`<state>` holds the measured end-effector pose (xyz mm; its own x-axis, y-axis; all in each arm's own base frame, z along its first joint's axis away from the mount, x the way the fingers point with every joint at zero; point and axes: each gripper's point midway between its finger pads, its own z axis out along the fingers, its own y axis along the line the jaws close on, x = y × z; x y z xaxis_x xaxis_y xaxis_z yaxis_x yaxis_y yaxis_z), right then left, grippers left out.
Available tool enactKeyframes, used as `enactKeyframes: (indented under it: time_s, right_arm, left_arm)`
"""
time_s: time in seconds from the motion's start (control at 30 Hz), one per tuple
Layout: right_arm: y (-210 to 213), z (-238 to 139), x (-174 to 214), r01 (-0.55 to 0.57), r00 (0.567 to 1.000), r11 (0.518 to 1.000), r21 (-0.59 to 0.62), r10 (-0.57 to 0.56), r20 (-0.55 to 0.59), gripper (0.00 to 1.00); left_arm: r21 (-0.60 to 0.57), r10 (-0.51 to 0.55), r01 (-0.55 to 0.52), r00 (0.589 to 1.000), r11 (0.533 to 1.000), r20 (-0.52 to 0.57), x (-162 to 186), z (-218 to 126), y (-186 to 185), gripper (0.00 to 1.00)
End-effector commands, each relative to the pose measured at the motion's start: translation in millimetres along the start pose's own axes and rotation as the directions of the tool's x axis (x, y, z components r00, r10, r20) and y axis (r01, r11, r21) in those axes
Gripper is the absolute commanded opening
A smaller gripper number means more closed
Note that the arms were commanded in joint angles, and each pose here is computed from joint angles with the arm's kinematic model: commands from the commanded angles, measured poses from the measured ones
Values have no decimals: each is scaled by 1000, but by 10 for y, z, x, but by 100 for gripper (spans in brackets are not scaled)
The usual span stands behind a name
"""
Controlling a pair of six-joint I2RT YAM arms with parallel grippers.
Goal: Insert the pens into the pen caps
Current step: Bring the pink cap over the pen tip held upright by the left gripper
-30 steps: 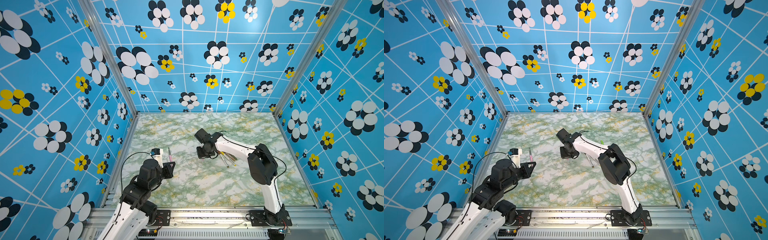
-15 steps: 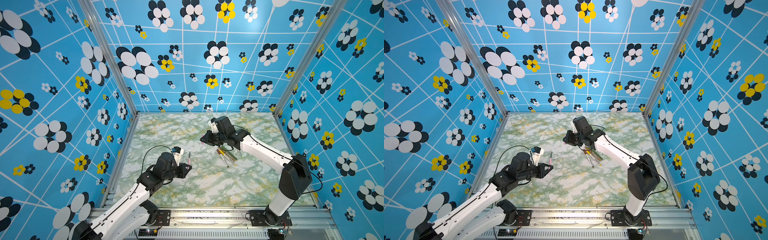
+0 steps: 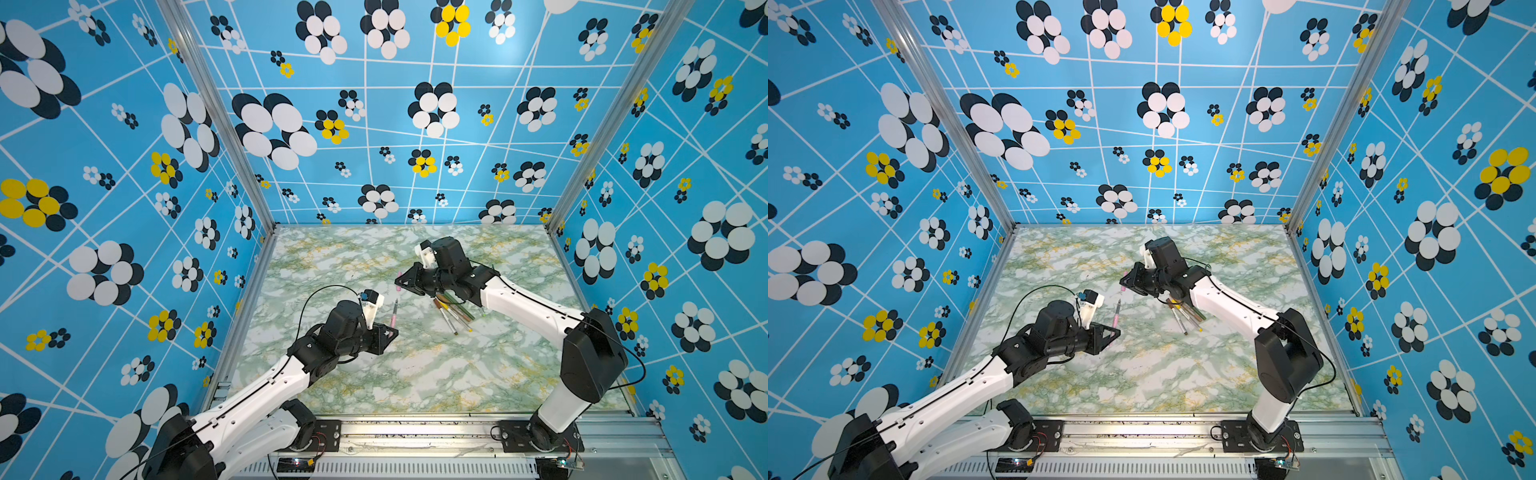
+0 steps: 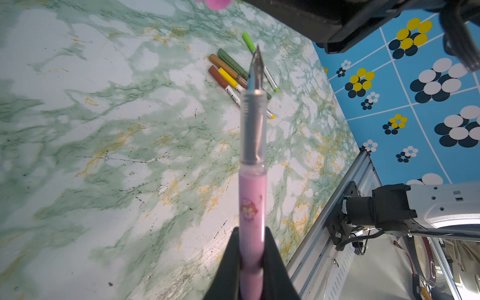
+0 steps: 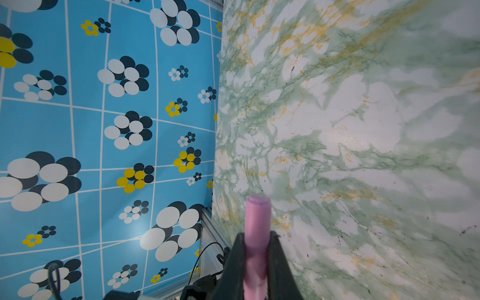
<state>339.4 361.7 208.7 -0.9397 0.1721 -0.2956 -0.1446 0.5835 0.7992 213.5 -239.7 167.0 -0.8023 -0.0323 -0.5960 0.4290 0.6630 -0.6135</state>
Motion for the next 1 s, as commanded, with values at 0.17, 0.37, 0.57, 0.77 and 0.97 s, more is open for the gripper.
enactKeyframes:
  time_s: [0.17, 0.37, 0.57, 0.77, 0.97]
  right_arm:
    - [232, -124, 82, 18, 1000, 997, -79, -19, -12, 7]
    - [248, -102, 150, 22, 999, 996, -85, -24, -28, 7]
    - [201, -61, 205, 34, 999, 997, -65, -37, -39, 6]
    - [181, -40, 223, 38, 998, 998, -56, -41, -43, 6]
    - [148, -1, 273, 43, 997, 998, -45, -45, -56, 6]
  left_arm:
    - [-5, 4, -4, 999, 1000, 50, -162, -10, -60, 0]
    - [-12, 1, -1, 999, 1000, 52, -177, 6, -47, 0]
    - [-10, 2, -1, 998, 1000, 58, -191, -5, -58, 0]
    - [-12, 4, -4, 998, 1000, 65, -198, -24, -59, 0]
    - [-13, 4, -3, 998, 1000, 70, -199, -33, -56, 0]
